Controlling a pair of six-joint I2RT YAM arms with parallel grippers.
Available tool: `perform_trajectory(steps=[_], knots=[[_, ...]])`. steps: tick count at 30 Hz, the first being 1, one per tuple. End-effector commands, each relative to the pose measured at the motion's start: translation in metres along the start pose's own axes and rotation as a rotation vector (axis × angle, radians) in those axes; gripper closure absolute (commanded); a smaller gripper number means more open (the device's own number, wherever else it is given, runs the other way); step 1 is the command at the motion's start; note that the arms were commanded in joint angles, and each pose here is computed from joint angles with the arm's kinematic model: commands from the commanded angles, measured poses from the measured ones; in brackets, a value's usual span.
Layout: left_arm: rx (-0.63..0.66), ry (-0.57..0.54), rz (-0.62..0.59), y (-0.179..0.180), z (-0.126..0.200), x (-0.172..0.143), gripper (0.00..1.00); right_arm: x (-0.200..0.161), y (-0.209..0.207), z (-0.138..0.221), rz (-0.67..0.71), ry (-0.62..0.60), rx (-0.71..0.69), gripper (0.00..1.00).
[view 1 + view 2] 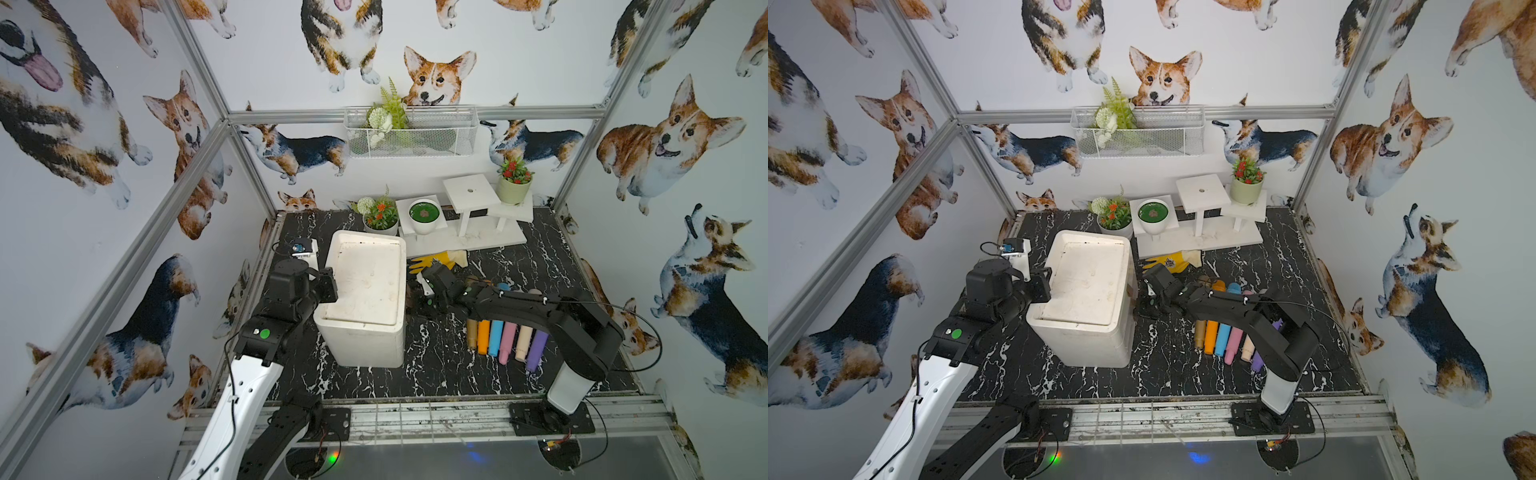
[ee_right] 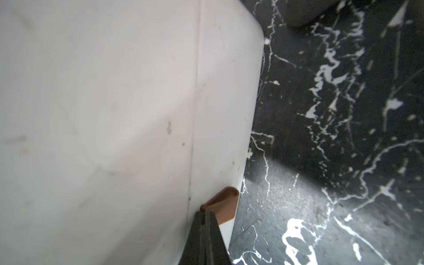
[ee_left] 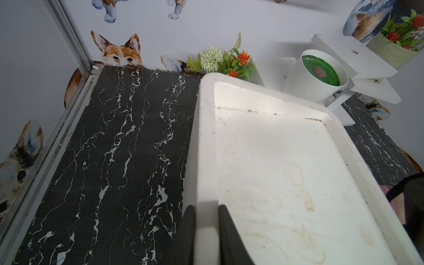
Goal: Take the microphone out of the drawer
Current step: Close the drawer in the storage box, then reset both arms
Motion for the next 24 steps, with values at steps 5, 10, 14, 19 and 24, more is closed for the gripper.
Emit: perform_trajectory(steps=[5, 10, 14, 19, 24], knots=[[-0.026, 0.155, 0.034, -0.002, 0.011, -0.012, 0.6, 0.006, 0.004, 0.046, 0.113, -0.106, -0.108, 0.82], [-0.036, 0.108, 0.043, -0.004, 0.018, 0.008, 0.52, 0.013, -0.008, 0.09, 0.134, -0.204, -0.192, 0.7], [-0.032, 0.066, 0.031, -0.006, 0.026, 0.026, 0.45, 0.017, -0.033, 0.129, 0.101, -0.298, -0.249, 0.62], [0.045, 0.028, -0.033, -0.001, 0.035, 0.045, 0.41, 0.014, -0.067, 0.17, 0.087, -0.445, -0.402, 0.51], [0.166, -0.003, -0.093, 0.008, 0.043, 0.065, 0.31, 0.01, -0.097, 0.202, 0.101, -0.623, -0.557, 0.36]])
Point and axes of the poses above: each gripper's point midway between its finger pads, its own z axis back along the fingers, its own y axis along the line the jaws close on, x = y × z, the point moved 10 cm from there along z, back along the fingers, and after that the axes turned 7 degrees about -z, right-handed, at the moved point
